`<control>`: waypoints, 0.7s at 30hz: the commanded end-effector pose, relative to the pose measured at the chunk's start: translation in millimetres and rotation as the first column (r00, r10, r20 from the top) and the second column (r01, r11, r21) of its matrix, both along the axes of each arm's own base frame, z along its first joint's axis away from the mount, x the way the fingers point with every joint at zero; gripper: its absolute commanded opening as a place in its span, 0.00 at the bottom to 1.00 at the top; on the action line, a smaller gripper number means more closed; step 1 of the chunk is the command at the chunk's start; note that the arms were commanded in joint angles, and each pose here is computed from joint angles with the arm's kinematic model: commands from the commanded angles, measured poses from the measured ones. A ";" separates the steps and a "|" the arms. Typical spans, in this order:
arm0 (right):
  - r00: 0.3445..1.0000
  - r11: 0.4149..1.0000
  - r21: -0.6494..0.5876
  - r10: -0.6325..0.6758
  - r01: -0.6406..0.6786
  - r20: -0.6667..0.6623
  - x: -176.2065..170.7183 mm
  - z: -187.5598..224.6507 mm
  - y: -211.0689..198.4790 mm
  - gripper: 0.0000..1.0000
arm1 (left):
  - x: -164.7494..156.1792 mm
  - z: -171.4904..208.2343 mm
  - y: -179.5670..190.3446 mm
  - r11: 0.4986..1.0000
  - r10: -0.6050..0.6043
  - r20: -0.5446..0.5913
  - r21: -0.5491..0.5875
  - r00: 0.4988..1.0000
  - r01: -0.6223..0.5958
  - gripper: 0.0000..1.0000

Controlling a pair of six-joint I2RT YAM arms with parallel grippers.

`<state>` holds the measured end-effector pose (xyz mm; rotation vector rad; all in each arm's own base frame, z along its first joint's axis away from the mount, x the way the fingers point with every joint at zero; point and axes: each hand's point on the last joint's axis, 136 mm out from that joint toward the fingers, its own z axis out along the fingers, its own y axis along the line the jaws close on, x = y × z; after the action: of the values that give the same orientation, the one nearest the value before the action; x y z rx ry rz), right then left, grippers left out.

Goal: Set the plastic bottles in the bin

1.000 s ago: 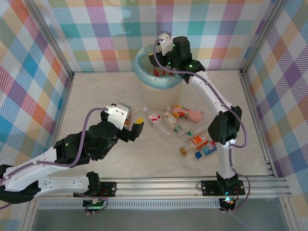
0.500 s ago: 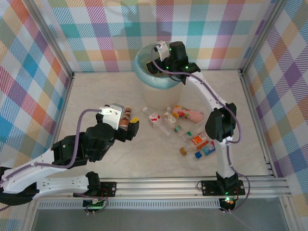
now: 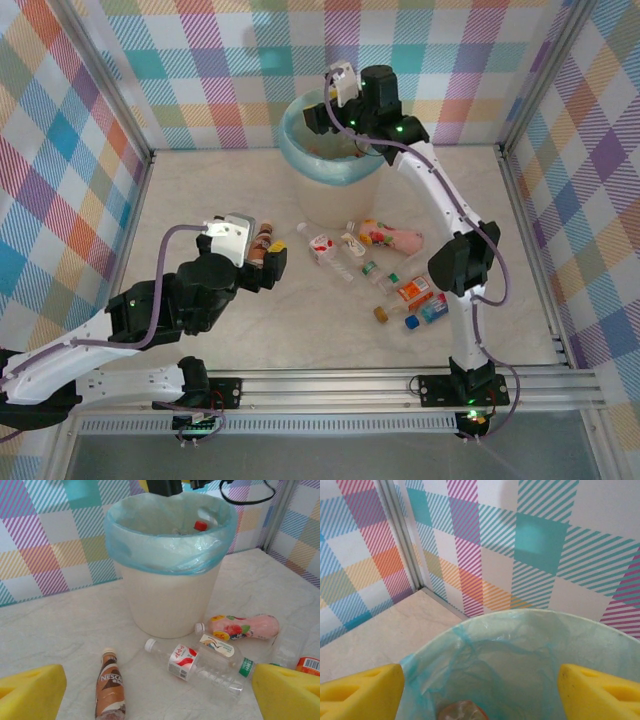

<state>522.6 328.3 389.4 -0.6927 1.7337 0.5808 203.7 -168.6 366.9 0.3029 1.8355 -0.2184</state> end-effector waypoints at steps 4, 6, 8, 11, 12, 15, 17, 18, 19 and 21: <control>0.998 0.990 0.131 0.055 -0.052 -0.016 -57.4 72.0 -14.7 0.79 | 7.4 -14.0 4.7 0.999 0.052 -0.043 0.016 0.998 -0.052 0.95; 0.997 0.985 0.159 0.070 -0.065 -0.022 -72.3 81.2 -18.8 0.78 | 11.6 -18.1 9.3 0.995 0.098 -0.064 -0.004 0.993 -0.098 0.95; 0.997 0.981 0.181 0.081 -0.075 -0.022 -88.8 89.0 -24.4 0.78 | 16.1 -23.5 15.6 0.987 0.156 -0.100 -0.027 0.983 -0.160 0.96; 0.997 0.976 0.206 0.077 -0.074 -0.010 -114.0 97.4 -36.5 0.78 | 22.5 -34.7 14.1 0.975 0.205 -0.156 -0.050 0.966 -0.215 0.96; 0.998 0.974 0.216 0.070 -0.068 -0.004 -122.9 100.0 -42.2 0.78 | 24.8 -40.1 10.3 0.972 0.211 -0.180 -0.062 0.961 -0.225 0.96; 0.999 0.972 0.231 0.045 -0.044 -0.002 -146.2 94.5 -58.5 0.79 | 32.6 -61.4 -6.3 0.962 0.221 -0.267 -0.100 0.938 -0.255 0.96; 1.000 0.971 0.238 0.026 -0.024 -0.004 -160.9 86.8 -69.7 0.79 | 38.0 -78.7 -19.9 0.955 0.225 -0.321 -0.113 0.920 -0.273 0.97; 1.000 0.971 0.240 0.018 -0.016 -0.008 -168.4 80.6 -75.0 0.79 | 40.6 -88.8 -28.2 0.953 0.224 -0.349 -0.115 0.910 -0.279 0.97; 1.000 0.971 0.239 0.007 -0.002 -0.018 -174.2 72.0 -79.9 0.79 | 43.6 -98.7 -35.9 0.950 0.227 -0.374 -0.117 0.899 -0.288 0.97; 0.999 0.972 0.234 -0.018 0.028 -0.044 -184.8 54.2 -89.8 0.79 | 49.0 -116.0 -50.8 0.948 0.229 -0.414 -0.112 0.881 -0.299 0.98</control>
<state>343.4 245.9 450.1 -0.5512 1.6831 0.7737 247.6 -201.8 266.9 -0.0161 2.1665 -0.1660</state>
